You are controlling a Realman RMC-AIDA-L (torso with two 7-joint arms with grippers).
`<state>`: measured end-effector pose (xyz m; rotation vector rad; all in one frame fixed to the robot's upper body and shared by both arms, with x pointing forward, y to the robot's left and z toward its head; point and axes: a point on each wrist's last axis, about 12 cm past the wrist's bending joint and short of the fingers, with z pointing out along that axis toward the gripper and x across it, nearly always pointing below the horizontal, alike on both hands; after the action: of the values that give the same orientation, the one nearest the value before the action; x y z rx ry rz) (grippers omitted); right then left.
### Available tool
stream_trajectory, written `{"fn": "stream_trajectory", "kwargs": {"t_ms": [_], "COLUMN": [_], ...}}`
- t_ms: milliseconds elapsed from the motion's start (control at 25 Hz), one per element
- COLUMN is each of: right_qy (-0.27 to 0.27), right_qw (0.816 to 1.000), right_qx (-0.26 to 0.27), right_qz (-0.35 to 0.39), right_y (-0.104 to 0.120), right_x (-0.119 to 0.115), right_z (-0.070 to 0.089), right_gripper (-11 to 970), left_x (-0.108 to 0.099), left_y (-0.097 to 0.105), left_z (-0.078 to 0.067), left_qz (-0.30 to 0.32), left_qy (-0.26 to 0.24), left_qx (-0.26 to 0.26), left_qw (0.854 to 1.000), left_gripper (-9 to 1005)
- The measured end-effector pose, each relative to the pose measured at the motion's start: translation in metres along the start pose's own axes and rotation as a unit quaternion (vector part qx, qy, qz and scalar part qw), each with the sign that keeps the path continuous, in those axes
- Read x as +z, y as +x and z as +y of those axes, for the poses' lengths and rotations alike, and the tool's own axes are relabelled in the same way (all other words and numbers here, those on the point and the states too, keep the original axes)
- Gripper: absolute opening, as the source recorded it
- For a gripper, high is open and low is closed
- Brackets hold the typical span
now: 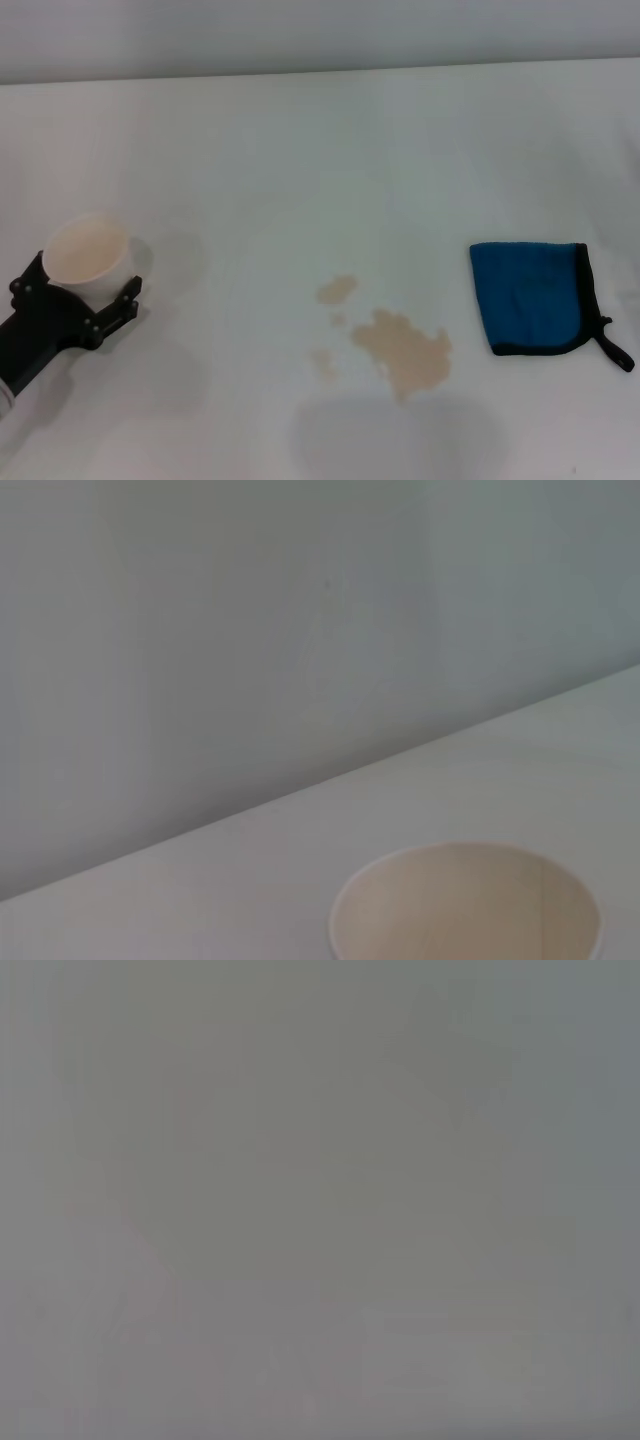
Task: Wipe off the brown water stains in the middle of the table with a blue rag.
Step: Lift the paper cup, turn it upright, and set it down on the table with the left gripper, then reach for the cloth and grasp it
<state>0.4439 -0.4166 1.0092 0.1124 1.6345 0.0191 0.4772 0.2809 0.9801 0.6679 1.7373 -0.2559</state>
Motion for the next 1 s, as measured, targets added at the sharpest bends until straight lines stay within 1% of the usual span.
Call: {"fn": "stream_trajectory", "kwargs": {"t_ms": [160,360,680,880,1000], "right_qy": [0.000,0.000,0.000,0.000,-0.001], "right_qw": [1.000,1.000,1.000,1.000,1.000], "right_qx": [0.000,-0.001,-0.002,-0.004,-0.003], "right_qz": [0.000,-0.001,0.001,0.000,-0.001], "right_y": [0.000,0.000,-0.001,-0.002,-0.002], "right_x": [0.000,0.000,0.002,0.003,0.003], "right_z": [0.000,0.000,-0.001,-0.001,-0.001], "right_gripper": [853,850,847,844,843], "left_x": [-0.005,-0.012,-0.025,-0.034,-0.044], "left_y": [0.001,0.003,0.012,0.012,0.012], "left_z": [-0.001,0.001,-0.001,-0.005,-0.008], "left_qz": [-0.007,-0.011,-0.002,-0.019,-0.036], "left_qy": [-0.002,-0.014,-0.026,-0.025,-0.031], "left_qx": [-0.004,-0.009,-0.020,-0.026,-0.034], "left_qw": [1.000,1.000,0.999,0.999,0.998], "left_gripper": [888,887,887,888,888]}}
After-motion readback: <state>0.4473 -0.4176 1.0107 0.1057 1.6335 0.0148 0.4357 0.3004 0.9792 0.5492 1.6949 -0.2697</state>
